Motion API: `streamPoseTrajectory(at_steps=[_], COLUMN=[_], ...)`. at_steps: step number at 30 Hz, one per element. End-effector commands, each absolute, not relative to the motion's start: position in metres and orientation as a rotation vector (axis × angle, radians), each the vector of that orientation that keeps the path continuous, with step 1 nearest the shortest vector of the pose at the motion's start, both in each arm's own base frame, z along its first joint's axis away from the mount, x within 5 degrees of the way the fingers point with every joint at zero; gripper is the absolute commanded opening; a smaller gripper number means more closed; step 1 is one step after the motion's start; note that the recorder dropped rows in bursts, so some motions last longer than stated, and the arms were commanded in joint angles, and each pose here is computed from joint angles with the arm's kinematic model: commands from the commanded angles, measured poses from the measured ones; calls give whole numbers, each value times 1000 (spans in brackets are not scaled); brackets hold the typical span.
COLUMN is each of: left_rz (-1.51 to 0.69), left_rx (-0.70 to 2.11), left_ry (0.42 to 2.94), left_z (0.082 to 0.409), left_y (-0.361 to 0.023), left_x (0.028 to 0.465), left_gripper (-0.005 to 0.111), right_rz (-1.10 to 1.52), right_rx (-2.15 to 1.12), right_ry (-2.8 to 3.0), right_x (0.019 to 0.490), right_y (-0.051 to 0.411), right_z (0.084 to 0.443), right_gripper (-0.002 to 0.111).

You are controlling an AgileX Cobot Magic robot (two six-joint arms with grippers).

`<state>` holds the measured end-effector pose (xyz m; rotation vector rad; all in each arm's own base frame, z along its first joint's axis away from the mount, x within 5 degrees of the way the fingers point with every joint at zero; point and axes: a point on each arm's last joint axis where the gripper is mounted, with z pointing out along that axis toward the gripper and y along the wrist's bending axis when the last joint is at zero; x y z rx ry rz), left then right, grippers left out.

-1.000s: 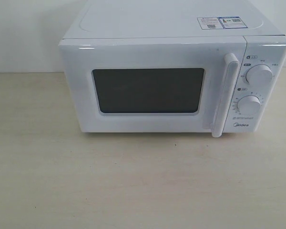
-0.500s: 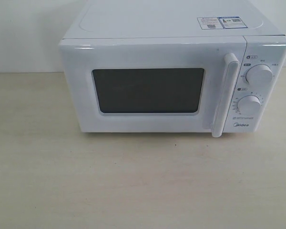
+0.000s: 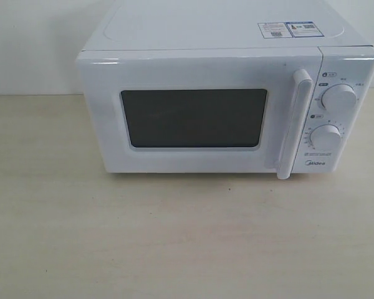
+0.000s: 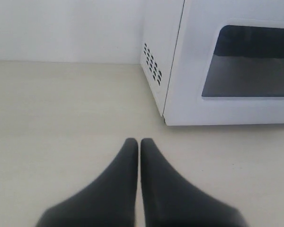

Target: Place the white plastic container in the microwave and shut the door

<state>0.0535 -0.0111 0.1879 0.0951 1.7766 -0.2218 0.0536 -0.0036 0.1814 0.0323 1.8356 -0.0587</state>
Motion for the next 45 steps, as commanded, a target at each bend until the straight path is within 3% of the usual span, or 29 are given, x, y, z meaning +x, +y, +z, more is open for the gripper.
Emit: streamPoseTrajectory(at_steps=[1, 12, 45], left_rz=[-175, -46, -55], left_rx=[140, 88, 38], left_ry=[1776, 1777, 1782], left_z=[187, 187, 186], left_y=[-11, -4, -3], left_x=[53, 54, 54], left_gripper=[4, 4, 4], right_rz=[-62, -62, -62], right_rx=[29, 29, 29], right_ry=[1819, 1819, 1819], right_x=[54, 54, 54], right_y=[-4, -4, -4], right_z=[183, 183, 183], right_gripper=[0, 0, 0])
